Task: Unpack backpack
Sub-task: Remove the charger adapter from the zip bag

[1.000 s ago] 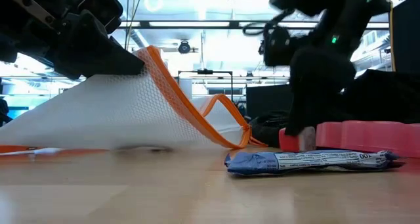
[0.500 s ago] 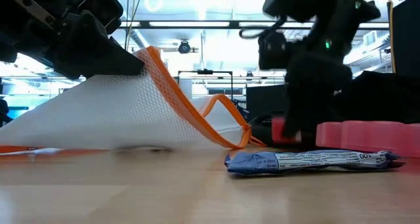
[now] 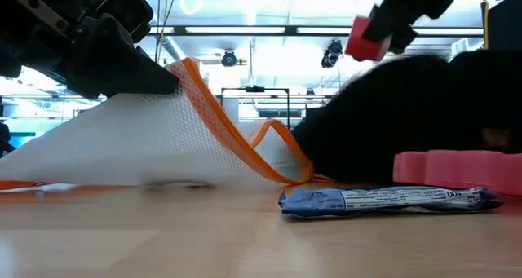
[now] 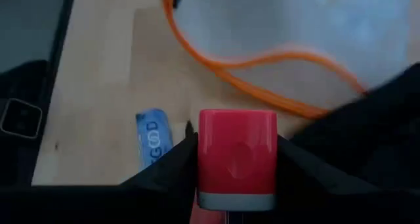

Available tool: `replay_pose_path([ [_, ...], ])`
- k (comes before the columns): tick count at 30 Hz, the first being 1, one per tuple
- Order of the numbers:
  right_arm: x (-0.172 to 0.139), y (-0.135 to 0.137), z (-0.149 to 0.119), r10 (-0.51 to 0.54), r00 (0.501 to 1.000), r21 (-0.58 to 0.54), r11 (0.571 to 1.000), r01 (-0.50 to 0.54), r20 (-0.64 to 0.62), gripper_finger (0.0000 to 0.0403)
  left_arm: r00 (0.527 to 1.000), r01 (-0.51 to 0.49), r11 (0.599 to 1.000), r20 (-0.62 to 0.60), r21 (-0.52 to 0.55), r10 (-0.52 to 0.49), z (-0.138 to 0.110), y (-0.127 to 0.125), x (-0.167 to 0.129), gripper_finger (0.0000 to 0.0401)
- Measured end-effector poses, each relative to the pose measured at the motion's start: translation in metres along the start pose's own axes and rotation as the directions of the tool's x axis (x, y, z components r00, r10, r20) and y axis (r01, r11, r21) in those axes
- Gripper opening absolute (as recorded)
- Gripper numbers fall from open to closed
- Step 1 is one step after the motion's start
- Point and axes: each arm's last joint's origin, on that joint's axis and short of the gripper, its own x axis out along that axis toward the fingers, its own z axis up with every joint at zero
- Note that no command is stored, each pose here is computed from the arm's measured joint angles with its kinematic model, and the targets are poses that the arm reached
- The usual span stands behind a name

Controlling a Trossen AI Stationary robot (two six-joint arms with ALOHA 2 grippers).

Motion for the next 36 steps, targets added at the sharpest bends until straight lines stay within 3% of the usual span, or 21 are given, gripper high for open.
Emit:
replay_pose_path([
  [6, 0.002, -0.019, -0.011, -0.203, 0.974, 0.002, 0.979, 0.204, -0.105, 0.0114, 1.0, 0.001, 1.0, 0.002, -0.006, -0.001, 0.0, 0.0, 0.0, 0.0],
  [9, 0.004, -0.029, -0.017, -0.255, 0.949, 0.011, 0.965, 0.261, -0.186, 0.0114, 1.0, 0.001, 1.0, 0.002, -0.006, -0.001, 0.0, 0.0, 0.0, 0.0],
  [11, 0.005, -0.029, -0.017, -0.235, 0.951, 0.02, 0.97, 0.244, -0.2, 0.0114, 1.0, 0.001, 1.0, 0.002, -0.007, -0.001, 0.0, 0.0, 0.0, 0.0],
  [17, 0.003, -0.004, -0.018, -0.035, 0.983, 0.006, 0.999, 0.037, -0.182, 0.0119, 1.0, 0.0, 1.0, 0.001, -0.003, 0.0, 0.0, 0.0, 0.0, 0.0],
  [20, 0.01, 0.007, -0.025, -0.004, 0.977, -0.005, 1.0, 0.003, -0.211, 0.0117, 1.0, 0.0, 1.0, 0.001, -0.004, 0.0, 0.0, 0.0, 0.0, 0.0],
  [24, 0.03, 0.007, -0.048, -0.033, 0.952, 0.022, 0.999, 0.042, -0.303, 0.0116, 1.0, 0.001, 1.0, 0.002, -0.007, -0.001, 0.0, 0.0, 0.0, 0.0],
  [29, 0.047, -0.015, -0.073, -0.147, 0.905, 0.052, 0.982, 0.182, -0.399, 0.0117, 1.0, 0.001, 1.0, 0.003, -0.015, -0.001, 0.0, 0.0, 0.0, 0.0],
  [33, 0.044, -0.037, -0.077, -0.218, 0.871, 0.052, 0.962, 0.267, -0.44, 0.0117, 1.0, 0.001, 1.0, 0.003, -0.026, -0.001, 0.0, 0.0, 0.0, 0.0],
  [36, 0.036, -0.044, -0.064, -0.201, 0.904, 0.077, 0.966, 0.247, -0.377, 0.0116, 1.0, 0.001, 1.0, 0.002, -0.026, -0.001, 0.0, 0.0, 0.0, 0.0],
])
